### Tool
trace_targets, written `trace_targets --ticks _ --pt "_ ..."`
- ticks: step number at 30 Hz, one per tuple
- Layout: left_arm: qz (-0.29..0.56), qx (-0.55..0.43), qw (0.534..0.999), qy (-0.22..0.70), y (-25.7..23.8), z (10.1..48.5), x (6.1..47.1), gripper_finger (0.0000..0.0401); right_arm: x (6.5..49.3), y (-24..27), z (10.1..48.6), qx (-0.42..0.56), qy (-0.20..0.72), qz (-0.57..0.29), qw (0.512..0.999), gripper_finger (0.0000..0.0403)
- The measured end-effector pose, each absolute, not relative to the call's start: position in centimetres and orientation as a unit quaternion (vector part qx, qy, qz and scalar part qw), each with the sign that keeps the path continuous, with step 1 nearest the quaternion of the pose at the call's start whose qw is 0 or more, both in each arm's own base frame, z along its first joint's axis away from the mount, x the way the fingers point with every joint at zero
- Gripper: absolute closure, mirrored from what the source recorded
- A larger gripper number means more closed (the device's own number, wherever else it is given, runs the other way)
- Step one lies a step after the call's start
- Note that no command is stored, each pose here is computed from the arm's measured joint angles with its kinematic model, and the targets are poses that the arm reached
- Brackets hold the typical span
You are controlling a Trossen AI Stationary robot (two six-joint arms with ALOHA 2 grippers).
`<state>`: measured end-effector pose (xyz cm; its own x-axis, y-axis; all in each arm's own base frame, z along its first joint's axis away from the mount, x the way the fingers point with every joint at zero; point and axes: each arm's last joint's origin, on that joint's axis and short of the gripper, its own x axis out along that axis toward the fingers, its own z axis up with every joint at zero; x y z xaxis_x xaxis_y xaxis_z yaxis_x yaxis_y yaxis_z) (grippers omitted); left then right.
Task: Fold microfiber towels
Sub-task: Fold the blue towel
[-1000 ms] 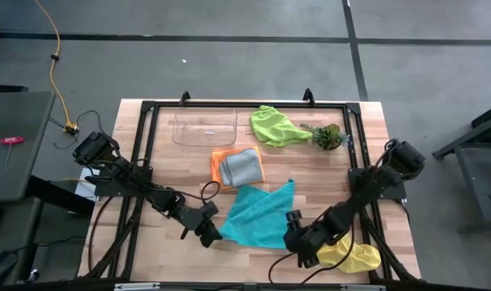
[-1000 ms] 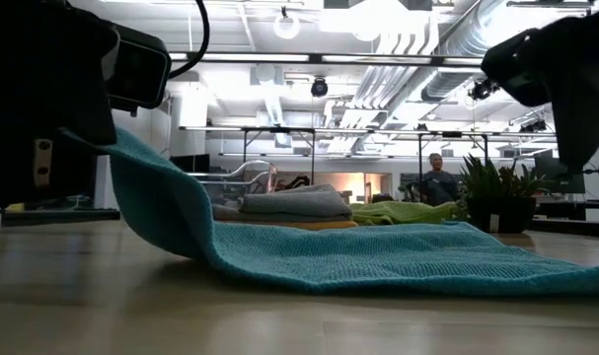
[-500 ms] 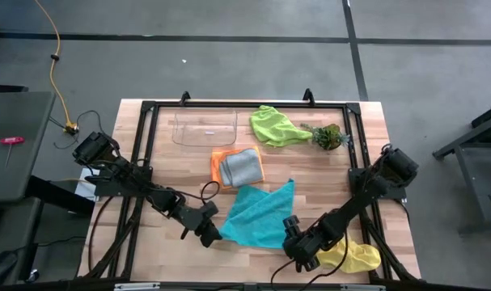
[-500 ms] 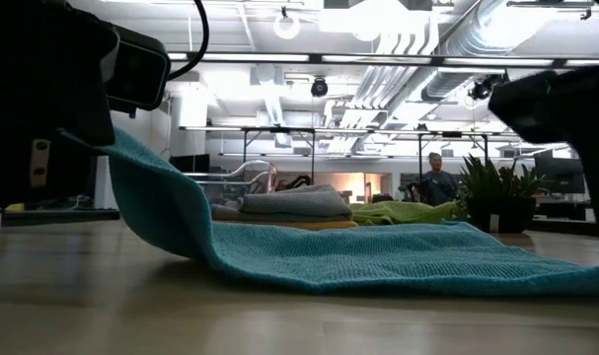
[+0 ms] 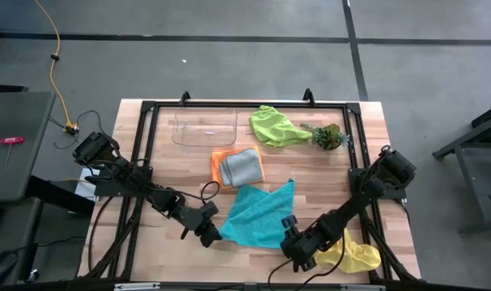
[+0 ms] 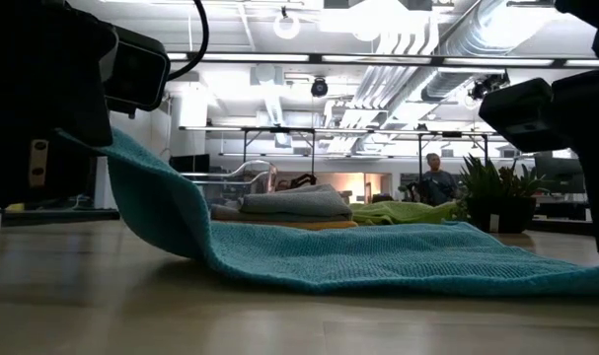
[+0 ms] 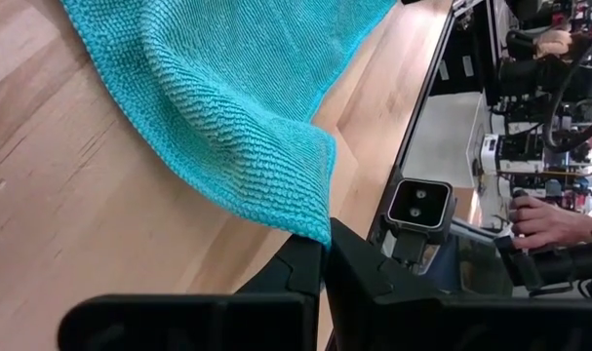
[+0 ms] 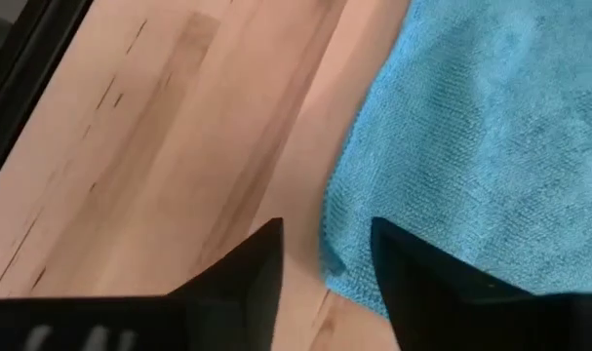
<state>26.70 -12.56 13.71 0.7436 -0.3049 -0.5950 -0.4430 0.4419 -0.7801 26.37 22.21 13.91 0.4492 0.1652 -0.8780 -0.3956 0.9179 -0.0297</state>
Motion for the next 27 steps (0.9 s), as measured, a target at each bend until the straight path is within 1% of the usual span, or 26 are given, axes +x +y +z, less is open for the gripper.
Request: trace_targets --ticks 4,7,8,11,14,21,27 --pt "0.043 -0.529 0.769 0.357 -12.6 13.7 26.7 0.0401 26.4 22.3 13.9 -0.105 0.498 0.171 0.844 0.0321" --pt "0.043 -0.539 0.759 0.362 -12.7 13.7 26.6 0.0401 26.3 22.3 14.0 -0.059 0.51 0.158 0.844 0.0382" --pt "0.039 -0.542 0.756 0.366 -12.8 13.7 26.6 0.0401 26.3 22.4 14.2 -0.044 0.513 0.16 0.842 0.0392" --pt "0.016 -0.546 0.748 0.377 -12.9 14.2 26.4 0.0401 26.2 22.4 15.6 -0.01 0.497 0.171 0.85 0.0392" --pt "0.004 -0.557 0.745 0.367 -13.0 15.2 26.3 0.0401 25.9 22.1 17.8 0.015 0.472 0.171 0.865 0.04" --pt "-0.041 -0.573 0.752 0.324 -12.3 19.5 25.0 0.0401 24.8 20.5 23.6 0.079 0.391 0.151 0.904 0.0402" --pt "-0.025 -0.573 0.759 0.309 -10.4 21.9 23.4 0.0401 24.7 18.5 26.7 0.114 0.335 0.141 0.925 0.0402"
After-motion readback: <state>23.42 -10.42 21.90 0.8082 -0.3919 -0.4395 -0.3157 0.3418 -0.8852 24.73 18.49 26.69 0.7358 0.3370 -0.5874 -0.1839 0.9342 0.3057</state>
